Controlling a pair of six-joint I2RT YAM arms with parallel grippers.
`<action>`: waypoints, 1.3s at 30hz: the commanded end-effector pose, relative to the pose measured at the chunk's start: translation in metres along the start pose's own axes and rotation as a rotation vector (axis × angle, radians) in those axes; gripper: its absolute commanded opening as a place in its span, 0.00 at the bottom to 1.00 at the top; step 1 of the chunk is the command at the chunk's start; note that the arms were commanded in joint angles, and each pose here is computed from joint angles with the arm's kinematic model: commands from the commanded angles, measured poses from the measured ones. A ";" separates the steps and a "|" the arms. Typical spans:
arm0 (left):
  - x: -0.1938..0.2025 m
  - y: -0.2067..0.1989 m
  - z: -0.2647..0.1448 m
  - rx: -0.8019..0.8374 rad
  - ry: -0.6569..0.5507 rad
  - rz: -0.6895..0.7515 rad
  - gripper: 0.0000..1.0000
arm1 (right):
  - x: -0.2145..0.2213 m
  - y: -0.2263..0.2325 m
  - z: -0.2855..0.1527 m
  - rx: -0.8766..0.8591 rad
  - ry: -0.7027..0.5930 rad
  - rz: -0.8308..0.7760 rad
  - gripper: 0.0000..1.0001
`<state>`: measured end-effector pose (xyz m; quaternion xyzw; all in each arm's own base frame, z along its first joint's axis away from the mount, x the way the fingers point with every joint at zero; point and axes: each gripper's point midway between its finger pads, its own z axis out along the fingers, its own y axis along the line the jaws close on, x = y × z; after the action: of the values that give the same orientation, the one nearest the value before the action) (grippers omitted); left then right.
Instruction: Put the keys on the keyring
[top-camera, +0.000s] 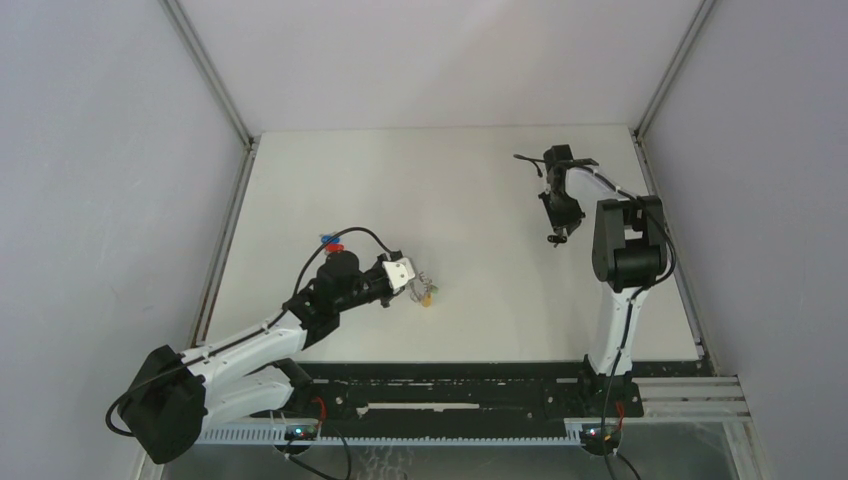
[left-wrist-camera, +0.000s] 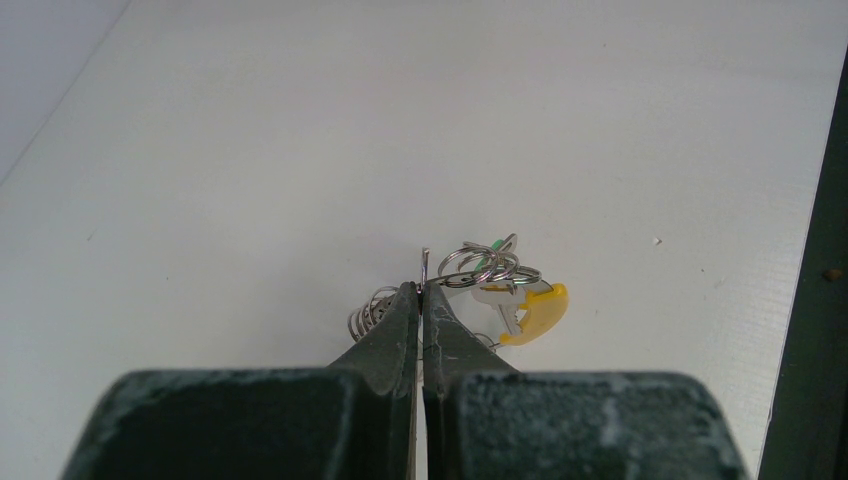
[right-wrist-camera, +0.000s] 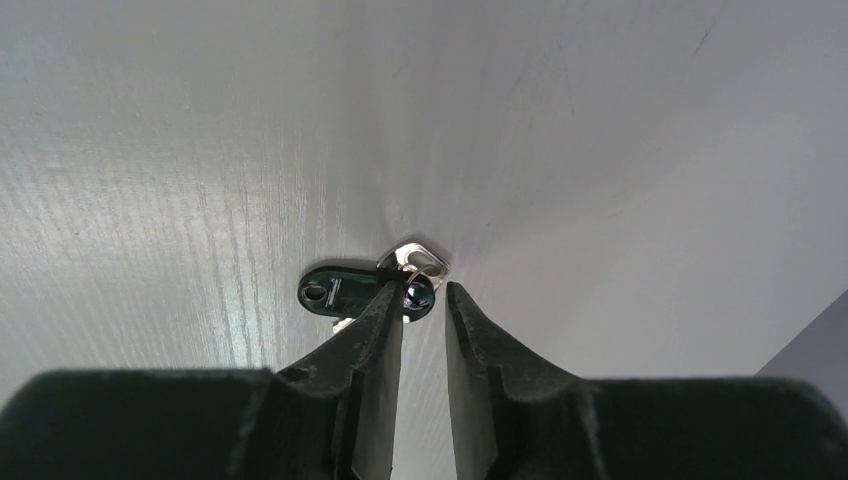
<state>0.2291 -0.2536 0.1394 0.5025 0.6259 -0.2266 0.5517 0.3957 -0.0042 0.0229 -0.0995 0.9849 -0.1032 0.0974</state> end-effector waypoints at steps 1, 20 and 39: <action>-0.042 0.017 0.002 -0.034 -0.089 0.040 0.00 | -0.009 0.001 -0.006 0.005 -0.012 -0.029 0.22; -0.041 0.017 0.003 -0.032 -0.084 0.037 0.00 | 0.002 0.002 0.000 -0.059 0.037 -0.010 0.17; -0.044 0.017 0.001 -0.033 -0.092 0.038 0.00 | -0.028 0.000 -0.037 -0.061 -0.200 0.066 0.00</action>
<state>0.2297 -0.2541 0.1399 0.5031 0.6284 -0.2266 0.5483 0.3944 -0.0131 0.0240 -0.0821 0.9858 -0.1011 0.1061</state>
